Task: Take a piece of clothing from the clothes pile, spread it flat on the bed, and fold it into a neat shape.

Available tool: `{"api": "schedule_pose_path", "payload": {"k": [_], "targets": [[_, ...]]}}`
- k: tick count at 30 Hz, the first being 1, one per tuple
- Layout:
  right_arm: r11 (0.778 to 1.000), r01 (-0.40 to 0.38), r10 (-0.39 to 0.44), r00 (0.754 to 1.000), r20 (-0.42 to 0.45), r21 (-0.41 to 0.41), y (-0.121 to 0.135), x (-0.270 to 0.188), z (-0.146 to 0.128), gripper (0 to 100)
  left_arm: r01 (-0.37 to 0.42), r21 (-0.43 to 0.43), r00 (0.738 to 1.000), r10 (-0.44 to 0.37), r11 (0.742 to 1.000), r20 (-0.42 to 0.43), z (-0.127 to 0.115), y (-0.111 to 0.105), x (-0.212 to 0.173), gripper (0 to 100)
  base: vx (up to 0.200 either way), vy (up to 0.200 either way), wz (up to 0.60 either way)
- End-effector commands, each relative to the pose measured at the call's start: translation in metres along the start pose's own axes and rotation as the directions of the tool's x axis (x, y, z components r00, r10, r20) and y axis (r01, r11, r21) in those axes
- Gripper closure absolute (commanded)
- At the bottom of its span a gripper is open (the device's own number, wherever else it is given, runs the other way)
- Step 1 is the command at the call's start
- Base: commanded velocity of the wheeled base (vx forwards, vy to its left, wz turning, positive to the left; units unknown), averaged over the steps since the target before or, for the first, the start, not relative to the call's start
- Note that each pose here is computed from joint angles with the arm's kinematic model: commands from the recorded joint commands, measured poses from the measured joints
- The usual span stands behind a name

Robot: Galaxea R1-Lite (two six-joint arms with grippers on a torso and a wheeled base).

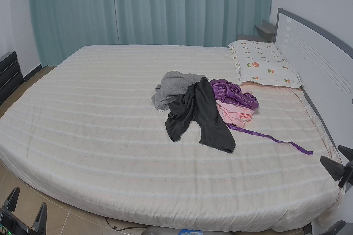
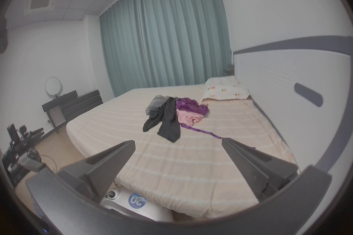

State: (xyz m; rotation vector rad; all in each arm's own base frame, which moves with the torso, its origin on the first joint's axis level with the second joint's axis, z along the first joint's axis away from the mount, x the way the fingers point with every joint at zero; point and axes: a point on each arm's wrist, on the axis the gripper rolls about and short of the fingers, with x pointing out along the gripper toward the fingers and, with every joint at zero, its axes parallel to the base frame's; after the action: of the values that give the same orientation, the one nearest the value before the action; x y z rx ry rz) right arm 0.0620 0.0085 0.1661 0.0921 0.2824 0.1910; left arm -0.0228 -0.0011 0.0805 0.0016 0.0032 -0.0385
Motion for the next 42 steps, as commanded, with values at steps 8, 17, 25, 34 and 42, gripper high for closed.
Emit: {"api": "schedule_pose_path", "payload": {"k": [8, 17, 25, 34, 42], "targets": [[0.979, 0.022, 0.035, 0.960, -0.277, 0.201, -0.003, 0.205, 0.011, 0, 0.000, 0.000, 1.000, 0.000, 1.000, -0.008, -0.005, 0.000, 0.001, 0, 0.000, 0.000, 0.00], [0.929, 0.076, 0.055, 0.940, -0.336, 0.363, 0.015, 0.302, -0.022, 0, 0.000, 0.000, 1.000, 0.000, 1.000, -0.008, -0.005, 0.000, 0.001, 0, 0.000, 0.000, 0.00], [0.916, 0.134, 0.019, 0.927, -0.376, 0.377, 0.015, 0.365, -0.058, 0, 0.000, 0.000, 1.000, 0.000, 1.000, -0.008, -0.005, 0.000, 0.001, 0, 0.000, 0.000, 0.00], [0.904, 0.139, 0.037, 0.916, -0.398, 0.404, 0.025, 0.412, -0.094, 0, 0.000, 0.000, 1.000, 0.000, 1.000, -0.008, -0.005, 0.000, 0.001, 0, 0.000, 0.000, 0.00], [0.895, 0.134, 0.055, 0.913, -0.404, 0.425, 0.027, 0.427, -0.091, 0, 0.000, 0.000, 1.000, 0.000, 1.000, -0.008, -0.005, 0.000, 0.001, 0, 0.000, 0.000, 0.00]]}}
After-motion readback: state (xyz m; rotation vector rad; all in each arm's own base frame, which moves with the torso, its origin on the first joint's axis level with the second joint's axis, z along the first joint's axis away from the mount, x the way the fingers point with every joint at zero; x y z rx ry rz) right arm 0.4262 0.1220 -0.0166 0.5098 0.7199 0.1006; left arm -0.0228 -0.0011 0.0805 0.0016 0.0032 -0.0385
